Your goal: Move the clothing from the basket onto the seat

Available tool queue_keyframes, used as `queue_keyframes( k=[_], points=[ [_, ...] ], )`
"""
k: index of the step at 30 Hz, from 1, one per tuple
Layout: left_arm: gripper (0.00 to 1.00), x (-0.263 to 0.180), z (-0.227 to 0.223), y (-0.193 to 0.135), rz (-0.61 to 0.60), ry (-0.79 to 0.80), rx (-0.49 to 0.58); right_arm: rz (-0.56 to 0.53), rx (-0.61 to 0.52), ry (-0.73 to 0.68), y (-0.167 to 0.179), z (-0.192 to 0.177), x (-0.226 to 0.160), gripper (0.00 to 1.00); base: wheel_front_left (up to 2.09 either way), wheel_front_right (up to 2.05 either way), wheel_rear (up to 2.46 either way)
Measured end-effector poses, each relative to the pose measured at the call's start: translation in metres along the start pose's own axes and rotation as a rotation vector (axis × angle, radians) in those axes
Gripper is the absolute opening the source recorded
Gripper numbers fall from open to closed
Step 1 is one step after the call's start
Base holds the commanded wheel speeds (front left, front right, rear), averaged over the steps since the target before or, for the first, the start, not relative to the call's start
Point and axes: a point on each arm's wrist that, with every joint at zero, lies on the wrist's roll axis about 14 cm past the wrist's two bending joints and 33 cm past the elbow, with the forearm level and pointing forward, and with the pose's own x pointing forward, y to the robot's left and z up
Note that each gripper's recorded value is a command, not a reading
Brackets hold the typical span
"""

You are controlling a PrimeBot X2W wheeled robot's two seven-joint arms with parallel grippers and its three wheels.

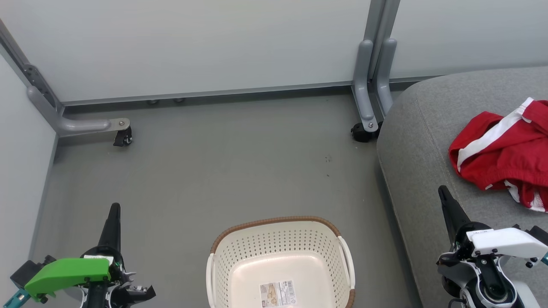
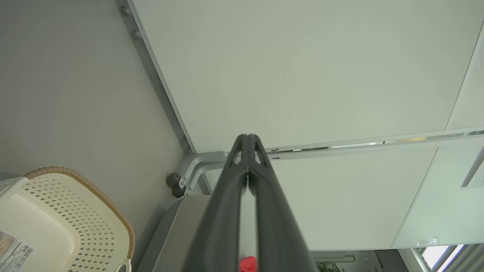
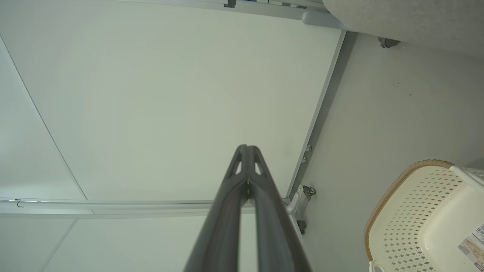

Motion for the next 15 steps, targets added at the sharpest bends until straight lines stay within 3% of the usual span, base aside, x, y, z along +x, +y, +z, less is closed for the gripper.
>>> queue_keyframes(
  k=[15],
  points=[
    [0.00,0.0021,0.0021,-0.0094,-0.037,0.002,-0.104,0.009,0.103,-0.007,0.0025,0.0029,0.0030,0.00,0.00,0.00,0.00]
  ],
)
